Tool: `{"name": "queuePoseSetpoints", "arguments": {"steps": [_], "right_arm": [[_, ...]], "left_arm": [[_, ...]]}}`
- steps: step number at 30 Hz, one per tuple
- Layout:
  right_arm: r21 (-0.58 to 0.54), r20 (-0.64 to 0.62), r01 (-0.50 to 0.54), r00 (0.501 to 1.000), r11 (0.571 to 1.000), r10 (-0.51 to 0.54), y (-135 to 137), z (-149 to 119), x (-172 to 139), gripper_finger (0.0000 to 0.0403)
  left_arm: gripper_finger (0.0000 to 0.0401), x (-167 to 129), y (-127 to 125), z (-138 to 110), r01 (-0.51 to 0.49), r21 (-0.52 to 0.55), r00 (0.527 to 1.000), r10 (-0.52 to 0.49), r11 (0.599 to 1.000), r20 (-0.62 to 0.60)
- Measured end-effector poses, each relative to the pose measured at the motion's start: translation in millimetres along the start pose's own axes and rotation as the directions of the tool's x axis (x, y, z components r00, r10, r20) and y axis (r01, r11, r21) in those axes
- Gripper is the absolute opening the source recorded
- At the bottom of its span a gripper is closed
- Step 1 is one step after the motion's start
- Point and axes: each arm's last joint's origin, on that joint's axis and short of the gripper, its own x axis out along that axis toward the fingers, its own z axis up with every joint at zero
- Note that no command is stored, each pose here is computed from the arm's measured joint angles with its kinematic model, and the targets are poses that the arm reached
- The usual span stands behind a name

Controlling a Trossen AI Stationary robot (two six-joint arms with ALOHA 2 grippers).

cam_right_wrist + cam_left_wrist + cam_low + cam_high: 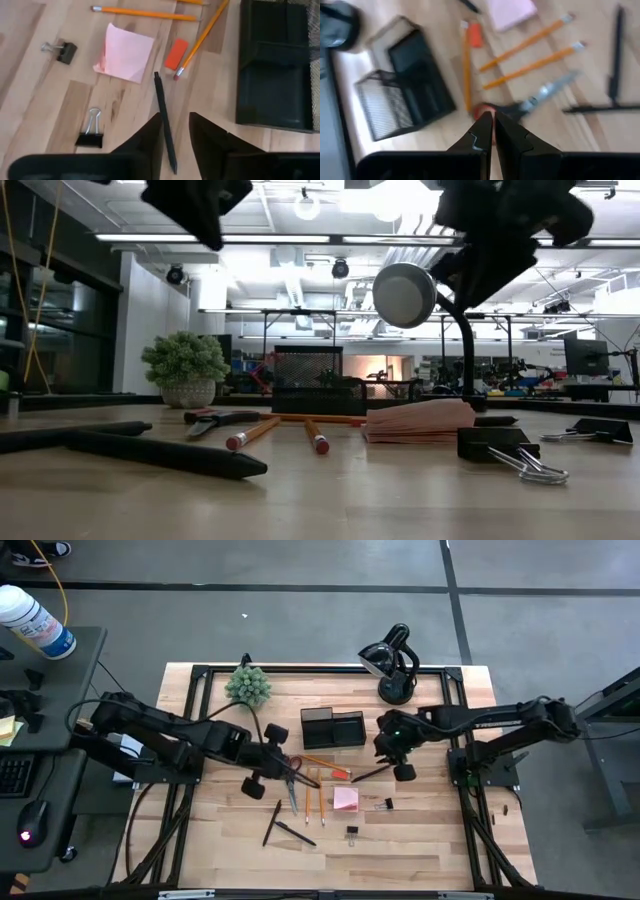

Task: Pick and place office supplies into organizer
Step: Put the top black pen into the desk organizer

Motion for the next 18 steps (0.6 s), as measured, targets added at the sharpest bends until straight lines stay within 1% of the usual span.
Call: {"name": "queuePoseSetpoints", "arguments": {"steps": [3,6,9,14,18], "right_arm": [[-0.015,-0.048,-0.024,0.999,1.0,0.023,2,7,16,0.0102],[-0.033,-0.103,-0.051,0.993,0.998,0.048,7,13,35,0.0102],[-0.058,-0.151,-0.061,0.987,0.996,0.051,11,16,50,0.0098],[-0.12,-0.187,-0.087,0.98,0.989,0.064,17,21,69,0.0095],[-0.138,-0.21,-0.1,0.975,0.985,0.07,18,26,80,0.0097]], "left_arm": [[0.001,5,-3,-5,0.028,-0.003,0.999,-0.028,1.0,-0.018],[0.001,7,-6,-12,0.036,-0.025,0.998,-0.037,0.999,-0.05],[0.001,13,-10,-20,0.049,-0.048,0.994,-0.053,0.998,-0.091],[0.001,21,-15,-28,0.08,-0.081,0.989,-0.09,0.993,-0.118],[0.001,26,-19,-33,0.119,-0.085,0.983,-0.129,0.989,-0.13]]}}
